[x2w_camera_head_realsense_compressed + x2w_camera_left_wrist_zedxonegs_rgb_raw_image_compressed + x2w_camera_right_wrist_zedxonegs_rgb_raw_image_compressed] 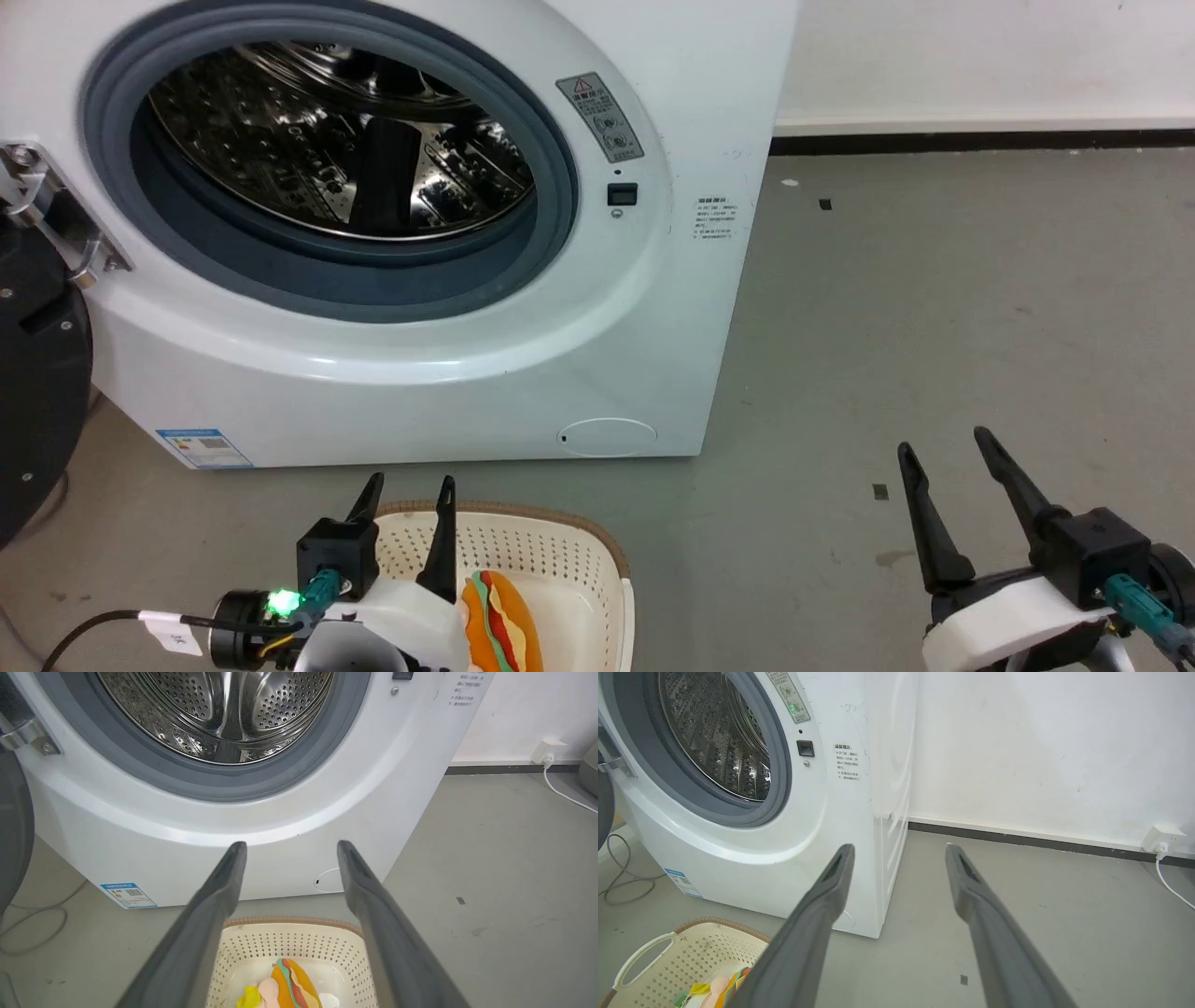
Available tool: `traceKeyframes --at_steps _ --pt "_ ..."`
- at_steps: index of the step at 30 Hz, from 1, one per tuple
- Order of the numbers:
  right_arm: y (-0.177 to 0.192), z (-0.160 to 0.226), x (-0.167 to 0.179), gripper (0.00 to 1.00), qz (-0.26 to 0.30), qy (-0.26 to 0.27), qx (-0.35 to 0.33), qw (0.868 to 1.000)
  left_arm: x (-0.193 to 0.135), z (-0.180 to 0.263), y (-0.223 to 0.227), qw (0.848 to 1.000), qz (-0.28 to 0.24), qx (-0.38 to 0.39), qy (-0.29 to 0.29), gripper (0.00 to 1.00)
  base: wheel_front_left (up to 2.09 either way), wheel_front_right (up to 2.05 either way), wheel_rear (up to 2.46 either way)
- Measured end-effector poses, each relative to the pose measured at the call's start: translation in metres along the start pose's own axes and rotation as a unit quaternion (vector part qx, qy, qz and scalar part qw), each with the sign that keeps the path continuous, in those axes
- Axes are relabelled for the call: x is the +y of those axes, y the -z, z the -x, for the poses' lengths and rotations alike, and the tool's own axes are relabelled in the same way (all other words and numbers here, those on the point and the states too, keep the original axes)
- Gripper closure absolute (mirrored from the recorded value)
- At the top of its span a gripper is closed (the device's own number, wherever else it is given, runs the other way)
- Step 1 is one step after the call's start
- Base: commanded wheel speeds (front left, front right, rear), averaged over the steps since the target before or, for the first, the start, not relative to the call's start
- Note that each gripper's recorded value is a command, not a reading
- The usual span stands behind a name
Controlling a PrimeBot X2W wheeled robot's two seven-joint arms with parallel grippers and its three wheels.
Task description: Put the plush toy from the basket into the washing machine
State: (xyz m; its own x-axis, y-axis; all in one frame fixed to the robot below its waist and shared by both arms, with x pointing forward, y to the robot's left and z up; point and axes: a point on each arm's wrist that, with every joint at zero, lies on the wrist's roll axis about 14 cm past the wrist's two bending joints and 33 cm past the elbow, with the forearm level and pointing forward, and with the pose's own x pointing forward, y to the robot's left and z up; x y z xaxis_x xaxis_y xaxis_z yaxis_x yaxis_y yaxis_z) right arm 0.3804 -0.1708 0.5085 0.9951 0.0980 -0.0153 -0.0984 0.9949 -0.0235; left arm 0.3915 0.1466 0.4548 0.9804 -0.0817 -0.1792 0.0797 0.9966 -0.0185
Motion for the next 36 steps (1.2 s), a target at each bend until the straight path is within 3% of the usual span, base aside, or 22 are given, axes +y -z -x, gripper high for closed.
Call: traceKeyframes --at_steps 22,36 --pt "0.02 -0.022 -0.009 0.0 0.003 0.01 0.009 1.0 -0.008 -0.04 0.079 0.994 0.017 0.11 0.022 0.0 0.0 0.0 0.0" --pt "0.037 -0.039 -0.01 0.0 0.004 0.008 0.019 1.0 -0.007 -0.055 0.14 0.98 0.009 0.196 0.031 0.0 0.0 0.0 0.0"
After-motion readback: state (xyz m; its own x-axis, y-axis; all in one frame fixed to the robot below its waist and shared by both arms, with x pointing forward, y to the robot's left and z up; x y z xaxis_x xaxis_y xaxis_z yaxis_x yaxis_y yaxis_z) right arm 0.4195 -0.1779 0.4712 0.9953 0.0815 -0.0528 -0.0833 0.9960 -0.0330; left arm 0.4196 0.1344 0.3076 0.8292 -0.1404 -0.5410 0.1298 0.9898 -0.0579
